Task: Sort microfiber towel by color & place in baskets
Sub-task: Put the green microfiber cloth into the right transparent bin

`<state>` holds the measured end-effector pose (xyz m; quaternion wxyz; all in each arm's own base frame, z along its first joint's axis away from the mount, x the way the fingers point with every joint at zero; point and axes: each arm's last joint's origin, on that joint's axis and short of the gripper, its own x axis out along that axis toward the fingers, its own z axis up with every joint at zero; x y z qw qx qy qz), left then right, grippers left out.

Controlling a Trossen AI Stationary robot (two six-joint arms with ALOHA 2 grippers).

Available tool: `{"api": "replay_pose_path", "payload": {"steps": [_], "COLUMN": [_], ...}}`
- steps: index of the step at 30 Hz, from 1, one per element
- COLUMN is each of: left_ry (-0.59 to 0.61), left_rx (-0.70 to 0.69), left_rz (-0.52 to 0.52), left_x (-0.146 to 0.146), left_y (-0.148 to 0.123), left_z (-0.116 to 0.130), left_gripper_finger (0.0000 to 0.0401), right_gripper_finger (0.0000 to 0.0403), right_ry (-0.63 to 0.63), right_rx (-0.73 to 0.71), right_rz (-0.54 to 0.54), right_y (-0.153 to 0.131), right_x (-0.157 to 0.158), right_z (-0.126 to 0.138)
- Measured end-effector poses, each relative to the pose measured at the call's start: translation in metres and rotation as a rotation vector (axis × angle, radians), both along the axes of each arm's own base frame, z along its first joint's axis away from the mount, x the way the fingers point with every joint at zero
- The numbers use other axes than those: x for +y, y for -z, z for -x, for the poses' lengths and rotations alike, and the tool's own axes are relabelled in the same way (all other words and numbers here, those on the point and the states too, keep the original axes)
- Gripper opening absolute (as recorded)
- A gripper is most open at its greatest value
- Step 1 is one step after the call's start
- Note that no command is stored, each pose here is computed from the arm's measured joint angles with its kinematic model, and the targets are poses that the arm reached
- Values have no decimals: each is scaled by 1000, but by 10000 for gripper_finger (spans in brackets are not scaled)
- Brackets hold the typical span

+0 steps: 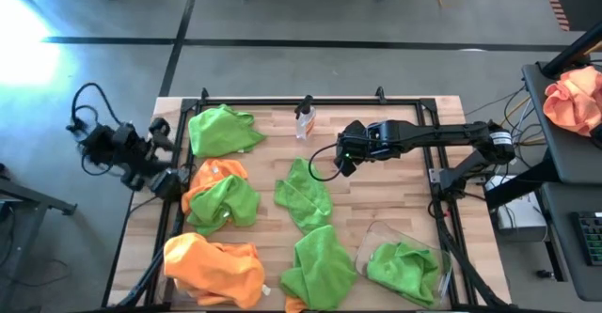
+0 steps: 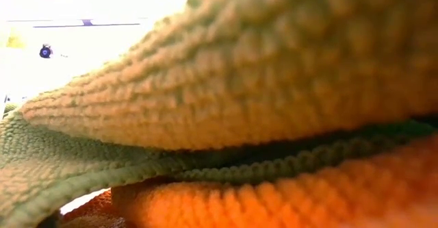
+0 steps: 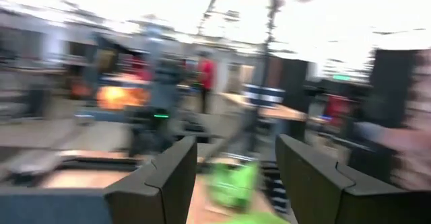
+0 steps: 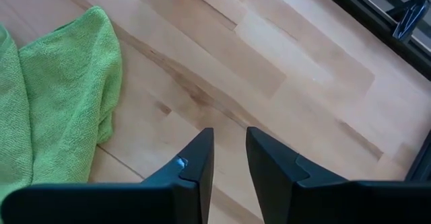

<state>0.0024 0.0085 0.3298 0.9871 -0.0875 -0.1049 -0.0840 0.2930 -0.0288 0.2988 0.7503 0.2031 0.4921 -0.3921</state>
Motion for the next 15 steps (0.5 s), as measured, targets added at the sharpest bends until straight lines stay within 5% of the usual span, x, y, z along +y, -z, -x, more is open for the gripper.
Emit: {"api": "replay_pose_path", "payload": {"steps": [15], "left_ry": [-618], "left_rx": [-4], "left_rz": [1], "left_x": [0], "left_y": [0], "left_z": [6], "left_gripper_finger": [185], "right_gripper_finger": [88], "right_ry": [-19], "right_rx": [9], "right_rz": [14], "right_y": [0], "right_x": [0], "right_z": [0]}}
